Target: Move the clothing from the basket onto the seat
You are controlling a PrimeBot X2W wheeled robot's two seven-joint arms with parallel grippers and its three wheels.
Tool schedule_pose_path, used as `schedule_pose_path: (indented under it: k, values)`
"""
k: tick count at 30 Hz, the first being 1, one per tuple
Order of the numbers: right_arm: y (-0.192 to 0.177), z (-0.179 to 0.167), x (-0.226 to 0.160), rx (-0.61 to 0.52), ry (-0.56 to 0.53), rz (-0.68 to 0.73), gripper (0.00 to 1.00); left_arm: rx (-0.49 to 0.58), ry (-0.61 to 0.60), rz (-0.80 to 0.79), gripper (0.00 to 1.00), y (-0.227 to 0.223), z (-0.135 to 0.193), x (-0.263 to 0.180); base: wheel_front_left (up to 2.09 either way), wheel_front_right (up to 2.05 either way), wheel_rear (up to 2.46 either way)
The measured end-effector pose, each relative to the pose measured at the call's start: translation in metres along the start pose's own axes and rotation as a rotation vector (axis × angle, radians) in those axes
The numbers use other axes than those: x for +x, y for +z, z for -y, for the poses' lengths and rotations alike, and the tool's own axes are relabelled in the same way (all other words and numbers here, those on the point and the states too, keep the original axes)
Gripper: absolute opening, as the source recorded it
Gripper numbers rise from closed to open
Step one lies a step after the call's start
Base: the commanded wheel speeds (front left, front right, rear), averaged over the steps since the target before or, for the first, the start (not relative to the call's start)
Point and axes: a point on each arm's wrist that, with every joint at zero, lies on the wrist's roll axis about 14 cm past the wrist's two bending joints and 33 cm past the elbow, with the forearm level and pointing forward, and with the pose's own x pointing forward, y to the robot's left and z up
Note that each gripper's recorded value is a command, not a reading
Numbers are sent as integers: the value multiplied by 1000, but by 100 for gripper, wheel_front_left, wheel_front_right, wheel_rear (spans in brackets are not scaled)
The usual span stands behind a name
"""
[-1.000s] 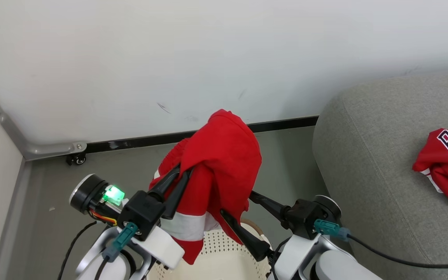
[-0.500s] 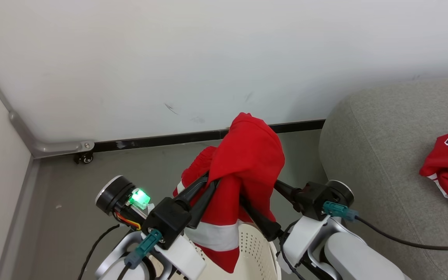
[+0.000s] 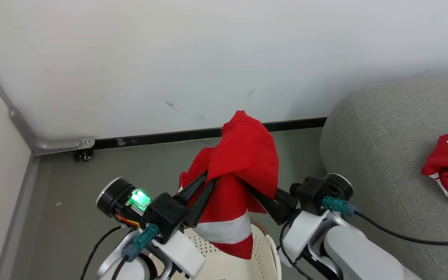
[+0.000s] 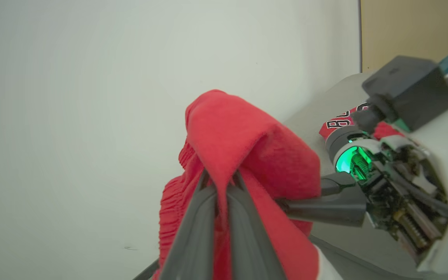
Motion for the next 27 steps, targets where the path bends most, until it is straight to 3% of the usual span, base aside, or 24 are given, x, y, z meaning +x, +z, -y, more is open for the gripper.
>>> schedule_pose_path:
  k: [12, 15, 16, 17, 19, 20, 27]
  values:
    - [4, 34, -17, 64, -107, 35, 0, -128, 44, -73, 0, -32, -1, -2, 0, 0, 0]
    - [10, 41, -21, 92, -135, 63, 0, -159, 44, -72, 33, -35, 2, -2, 0, 0, 0]
    - [12, 43, -22, 97, -144, 71, 0, -164, 42, -70, 50, -35, 4, -1, 0, 0, 0]
    - [13, 45, -23, 99, -150, 75, 0, -170, 40, -68, 86, -36, 6, -1, 0, 0, 0]
    - [14, 48, -25, 100, -162, 81, 0, -197, 37, -60, 98, -35, 9, 1, 0, 0, 0]
    - [14, 48, -25, 100, -162, 81, 0, -197, 37, -60, 100, -35, 9, 1, 0, 0, 0]
    - [19, 76, -41, 108, -244, 101, 0, -225, 41, -50, 100, -38, 11, 3, 0, 0, 0]
